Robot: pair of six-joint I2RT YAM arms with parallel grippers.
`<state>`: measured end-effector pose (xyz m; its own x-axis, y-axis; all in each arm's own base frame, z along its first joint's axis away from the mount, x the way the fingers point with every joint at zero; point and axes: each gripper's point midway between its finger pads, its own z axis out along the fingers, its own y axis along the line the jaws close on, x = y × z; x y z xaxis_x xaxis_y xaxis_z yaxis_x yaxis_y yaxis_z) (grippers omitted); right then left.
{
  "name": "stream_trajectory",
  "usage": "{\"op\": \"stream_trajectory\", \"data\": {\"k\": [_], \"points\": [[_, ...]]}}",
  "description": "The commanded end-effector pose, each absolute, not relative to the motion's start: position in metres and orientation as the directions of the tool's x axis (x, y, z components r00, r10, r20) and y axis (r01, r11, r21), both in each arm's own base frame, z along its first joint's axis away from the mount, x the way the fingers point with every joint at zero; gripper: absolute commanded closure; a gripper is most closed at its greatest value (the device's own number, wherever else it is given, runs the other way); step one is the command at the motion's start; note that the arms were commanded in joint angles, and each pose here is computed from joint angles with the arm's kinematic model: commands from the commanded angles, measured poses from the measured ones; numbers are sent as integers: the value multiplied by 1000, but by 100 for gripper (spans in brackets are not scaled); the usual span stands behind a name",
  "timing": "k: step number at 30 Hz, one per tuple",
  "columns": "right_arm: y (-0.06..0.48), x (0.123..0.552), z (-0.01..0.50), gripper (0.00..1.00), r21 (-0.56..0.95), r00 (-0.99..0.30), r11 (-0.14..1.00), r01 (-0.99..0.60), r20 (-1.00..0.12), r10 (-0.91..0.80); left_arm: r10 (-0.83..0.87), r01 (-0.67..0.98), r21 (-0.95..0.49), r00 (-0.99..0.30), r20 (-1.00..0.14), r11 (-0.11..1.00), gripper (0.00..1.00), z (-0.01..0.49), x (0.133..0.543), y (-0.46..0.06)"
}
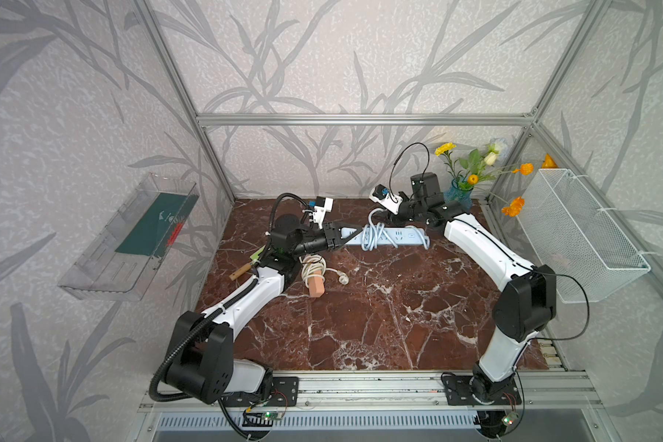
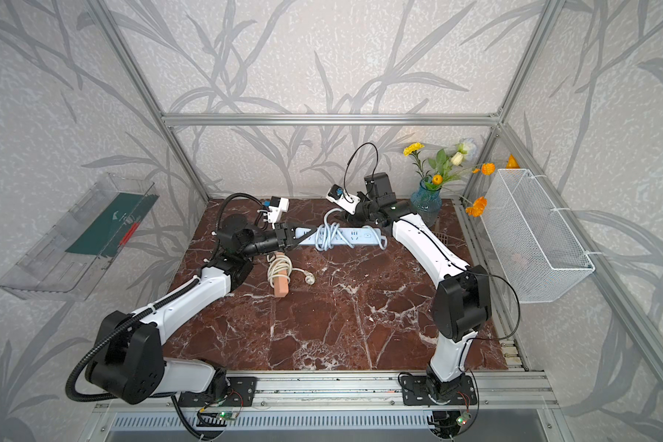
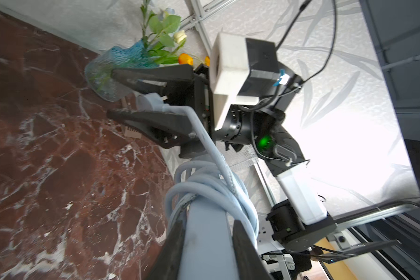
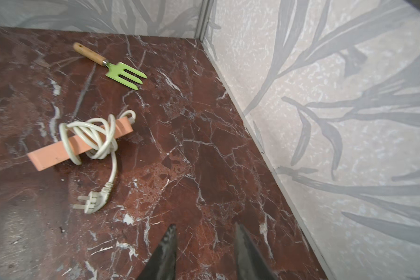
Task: Wrap the cord around the power strip
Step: Wrap the power cord around the power strip, then place the power strip at the center of the board.
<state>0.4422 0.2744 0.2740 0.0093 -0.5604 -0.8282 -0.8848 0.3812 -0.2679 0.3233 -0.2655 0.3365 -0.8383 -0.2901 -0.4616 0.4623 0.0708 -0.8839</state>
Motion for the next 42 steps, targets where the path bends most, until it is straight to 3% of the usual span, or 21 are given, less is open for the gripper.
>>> {"op": "stream_trajectory", "data": {"k": [1,9,14,17,19,23,27,30,34,36,39,42], "points": [[272,435,263,97,-96,-85,328,-940,-864,-497,-278,714,-680,-696,-663,-167,100,441,271,-262],[280,404,254,86,103,-201,245,-964,-885,-421,-341,716,-687,-681,-647,-127,100,443,293,-259],[280,407,251,92,210,-304,361,-909,-925,-229,-471,706,-699,-657,-589,-110,100,450,323,-246],[272,422,232,98,350,-452,518,-780,-888,-80,-542,670,-738,-652,-530,-84,100,442,345,-240],[270,424,211,100,430,-556,594,-679,-831,-33,-593,631,-776,-635,-495,-27,100,425,363,-235],[277,399,208,100,480,-601,654,-585,-798,47,-685,546,-831,-566,-459,106,100,389,393,-221],[276,384,218,100,676,-637,576,-459,-703,317,-720,507,-834,-494,-487,216,100,360,403,-213],[277,376,230,100,739,-611,529,-418,-659,438,-716,482,-828,-468,-518,285,100,342,403,-212],[286,365,249,91,746,-588,512,-426,-659,470,-677,461,-817,-480,-558,346,100,319,400,-221],[287,365,253,89,755,-594,496,-428,-649,475,-675,472,-835,-519,-524,285,100,319,397,-229],[286,369,243,88,685,-601,571,-453,-707,372,-672,478,-858,-575,-466,187,100,323,395,-237],[278,371,214,87,650,-655,627,-430,-702,279,-681,442,-876,-582,-444,192,100,317,399,-235]]}}
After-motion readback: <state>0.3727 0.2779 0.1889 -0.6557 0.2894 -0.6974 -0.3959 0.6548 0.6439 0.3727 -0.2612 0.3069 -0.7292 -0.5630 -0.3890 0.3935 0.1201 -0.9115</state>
